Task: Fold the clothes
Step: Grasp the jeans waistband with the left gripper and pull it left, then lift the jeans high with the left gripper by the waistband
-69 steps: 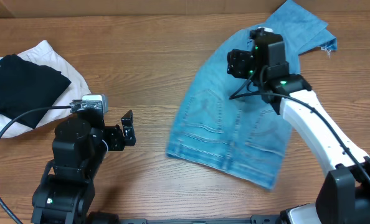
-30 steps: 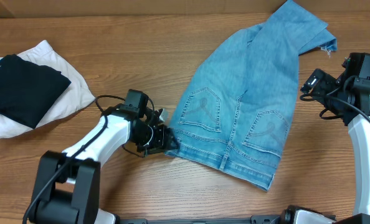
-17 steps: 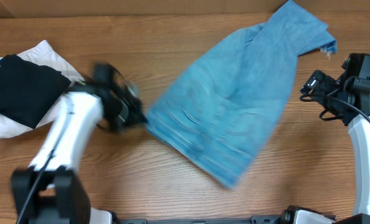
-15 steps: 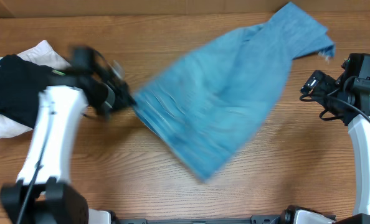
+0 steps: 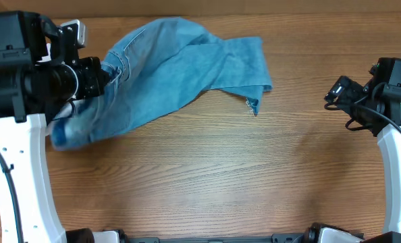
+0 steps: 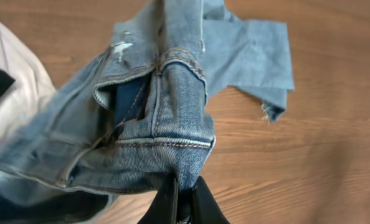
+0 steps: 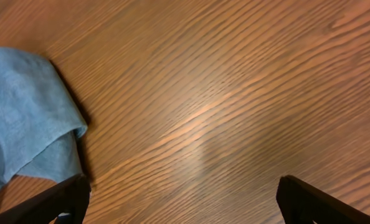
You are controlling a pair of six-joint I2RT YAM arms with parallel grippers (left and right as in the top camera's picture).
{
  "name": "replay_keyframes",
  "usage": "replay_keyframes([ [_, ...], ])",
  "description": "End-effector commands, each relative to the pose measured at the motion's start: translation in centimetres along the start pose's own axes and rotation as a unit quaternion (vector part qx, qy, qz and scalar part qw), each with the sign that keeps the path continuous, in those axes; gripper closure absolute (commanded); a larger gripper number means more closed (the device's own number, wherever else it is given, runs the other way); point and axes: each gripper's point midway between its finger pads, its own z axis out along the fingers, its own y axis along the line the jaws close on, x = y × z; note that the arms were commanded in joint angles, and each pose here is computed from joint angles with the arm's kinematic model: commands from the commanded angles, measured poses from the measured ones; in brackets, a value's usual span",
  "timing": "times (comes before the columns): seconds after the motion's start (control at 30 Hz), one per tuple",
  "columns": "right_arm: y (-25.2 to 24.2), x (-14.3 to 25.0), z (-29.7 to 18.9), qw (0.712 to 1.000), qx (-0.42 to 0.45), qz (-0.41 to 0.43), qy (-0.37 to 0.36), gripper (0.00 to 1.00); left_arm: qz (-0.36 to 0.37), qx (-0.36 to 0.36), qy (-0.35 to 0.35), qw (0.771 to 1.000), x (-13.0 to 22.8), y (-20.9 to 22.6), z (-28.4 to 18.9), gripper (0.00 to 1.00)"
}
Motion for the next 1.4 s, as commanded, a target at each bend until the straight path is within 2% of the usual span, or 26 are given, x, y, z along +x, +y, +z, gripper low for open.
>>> replay_keyframes([
  [0.0, 1.3, -0.5, 0.0, 0.999, -0.033, -0.015, 0.003, 0.00, 0.027, 0.007, -0.004, 1.000, -0.1, -0.5, -0.1, 0.96],
  [0.13, 1.9, 0.3, 0.9, 0.998, -0.049, -0.026, 0.028, 0.00, 0.043, 0.017, -0.024, 0.999, -0.9, -1.1, -0.7, 0.96],
  [0.3, 4.2, 1.5, 1.5, 0.990, -0.102, -0.084, 0.054, 0.01, 0.106, 0.093, -0.073, 0.987, -2.2, -4.9, -3.6, 0.96],
  [0.4, 5.1, 1.8, 1.7, 0.987, -0.109, -0.101, 0.057, 0.00, 0.187, 0.175, -0.107, 0.961, -2.2, -8.7, -6.6, 0.96],
  [0.47, 6.0, 2.1, 1.6, 0.983, -0.120, -0.126, 0.054, 0.00, 0.249, 0.222, -0.126, 0.934, -1.3, -10.9, -9.0, 0.96],
  [0.67, 7.9, 1.9, 1.5, 0.978, -0.137, -0.151, 0.037, 0.00, 0.351, 0.239, -0.129, 0.896, 2.8, -12.6, -12.5, 0.96],
  [0.8, 8.8, 1.6, 1.4, 0.975, -0.151, -0.158, 0.027, 0.00, 0.366, 0.253, -0.129, 0.886, 4.0, -13.8, -13.3, 0.96],
  [1.0, 11.7, 2.0, 0.3, 0.957, -0.227, -0.180, 0.024, 0.03, 0.395, 0.288, -0.093, 0.867, 5.5, -16.1, -12.0, 0.96],
  [1.13, 13.0, 2.4, 0.2, 0.945, -0.253, -0.205, 0.024, 0.04, 0.385, 0.271, -0.082, 0.878, 5.2, -16.2, -11.2, 0.96],
  [1.27, 14.5, 4.1, 0.5, 0.931, -0.269, -0.243, 0.040, 0.04, 0.368, 0.274, -0.139, 0.878, 2.8, -17.4, -12.9, 0.96],
  [1.37, 16.4, 5.3, 0.9, 0.920, -0.283, -0.266, 0.045, 0.04, 0.372, 0.289, -0.218, 0.855, 0.4, -19.3, -16.3, 0.96],
])
